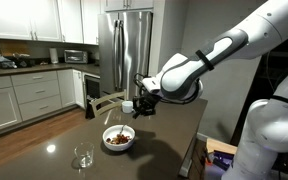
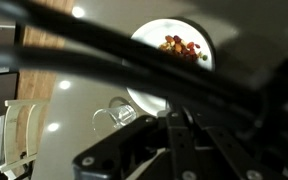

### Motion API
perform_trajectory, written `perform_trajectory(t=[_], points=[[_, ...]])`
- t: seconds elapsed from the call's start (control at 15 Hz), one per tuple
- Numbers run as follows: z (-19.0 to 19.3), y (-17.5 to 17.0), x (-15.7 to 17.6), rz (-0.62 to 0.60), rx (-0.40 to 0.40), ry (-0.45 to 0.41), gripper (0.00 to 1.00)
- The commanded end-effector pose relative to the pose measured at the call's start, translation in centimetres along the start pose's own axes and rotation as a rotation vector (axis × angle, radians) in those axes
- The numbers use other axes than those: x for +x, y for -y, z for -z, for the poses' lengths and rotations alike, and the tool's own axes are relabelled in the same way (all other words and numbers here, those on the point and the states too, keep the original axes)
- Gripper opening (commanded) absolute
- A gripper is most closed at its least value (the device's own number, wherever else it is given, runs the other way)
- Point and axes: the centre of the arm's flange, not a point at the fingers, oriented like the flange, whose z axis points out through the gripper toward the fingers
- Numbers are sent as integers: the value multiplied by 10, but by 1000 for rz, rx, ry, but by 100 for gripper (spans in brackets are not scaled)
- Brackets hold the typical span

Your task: Use the spoon to put the contents in the bowl into the cup, then mix the contents in the bowl

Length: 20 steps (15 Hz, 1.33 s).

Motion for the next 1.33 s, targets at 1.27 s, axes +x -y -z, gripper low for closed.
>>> perform_trajectory(t=[1.27], points=[[-59,-38,20,-44,112,23,2]])
